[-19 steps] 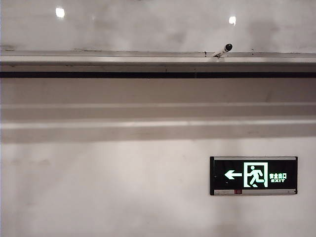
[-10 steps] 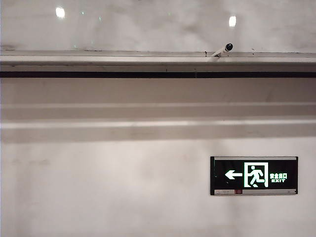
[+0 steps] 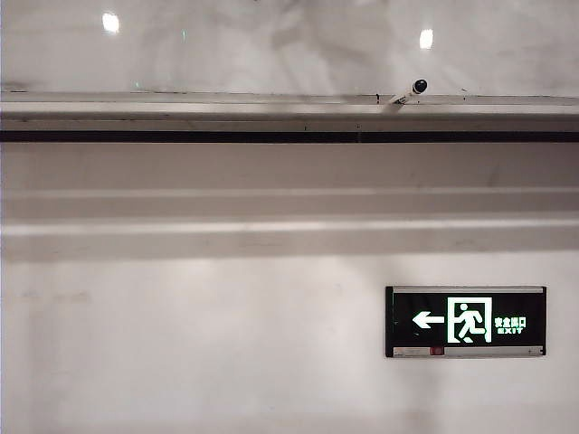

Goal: Wipe the whiteboard clean using the black magnetic whiteboard eraser attached to the whiteboard.

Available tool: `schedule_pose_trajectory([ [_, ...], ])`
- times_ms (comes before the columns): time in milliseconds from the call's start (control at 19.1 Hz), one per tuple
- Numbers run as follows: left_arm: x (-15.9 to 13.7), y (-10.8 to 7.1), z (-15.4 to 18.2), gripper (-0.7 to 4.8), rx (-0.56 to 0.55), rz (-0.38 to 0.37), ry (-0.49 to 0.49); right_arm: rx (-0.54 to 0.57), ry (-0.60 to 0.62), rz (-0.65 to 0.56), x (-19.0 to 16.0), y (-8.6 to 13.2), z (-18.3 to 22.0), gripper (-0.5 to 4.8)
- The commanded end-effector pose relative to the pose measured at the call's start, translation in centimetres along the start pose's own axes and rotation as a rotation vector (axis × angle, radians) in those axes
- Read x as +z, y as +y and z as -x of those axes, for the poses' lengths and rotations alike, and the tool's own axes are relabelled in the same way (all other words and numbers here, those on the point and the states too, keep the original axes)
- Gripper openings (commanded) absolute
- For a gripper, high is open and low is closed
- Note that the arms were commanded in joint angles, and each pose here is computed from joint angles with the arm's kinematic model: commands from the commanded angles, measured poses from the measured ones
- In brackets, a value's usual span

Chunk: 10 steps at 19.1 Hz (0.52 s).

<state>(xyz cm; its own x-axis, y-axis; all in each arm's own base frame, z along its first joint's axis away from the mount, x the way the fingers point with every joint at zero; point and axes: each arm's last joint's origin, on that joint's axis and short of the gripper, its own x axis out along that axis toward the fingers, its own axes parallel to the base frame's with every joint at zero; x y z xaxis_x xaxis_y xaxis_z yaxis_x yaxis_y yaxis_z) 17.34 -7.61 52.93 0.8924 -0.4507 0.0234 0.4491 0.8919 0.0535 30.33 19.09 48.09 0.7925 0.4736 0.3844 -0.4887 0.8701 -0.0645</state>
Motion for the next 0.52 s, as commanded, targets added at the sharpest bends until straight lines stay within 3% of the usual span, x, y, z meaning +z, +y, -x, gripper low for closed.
schedule_pose_trajectory([
  [52, 0.4, 0.0, 0.3, -0.06, -0.006, -0.003, -0.032, 0.014, -0.112, -0.004, -0.5, 0.9, -1.3, 4.21],
  [157, 0.5, 0.0, 0.4, -0.06, -0.006, -0.003, -0.037, 0.042, -0.107, 0.014, -1.4, 1.5, -2.6, 4.51],
  [524, 1.3, 0.0, 1.3, -0.06, 0.003, -0.008, -0.108, 0.017, -0.048, 0.114, -2.0, 2.7, -7.3, 4.51],
])
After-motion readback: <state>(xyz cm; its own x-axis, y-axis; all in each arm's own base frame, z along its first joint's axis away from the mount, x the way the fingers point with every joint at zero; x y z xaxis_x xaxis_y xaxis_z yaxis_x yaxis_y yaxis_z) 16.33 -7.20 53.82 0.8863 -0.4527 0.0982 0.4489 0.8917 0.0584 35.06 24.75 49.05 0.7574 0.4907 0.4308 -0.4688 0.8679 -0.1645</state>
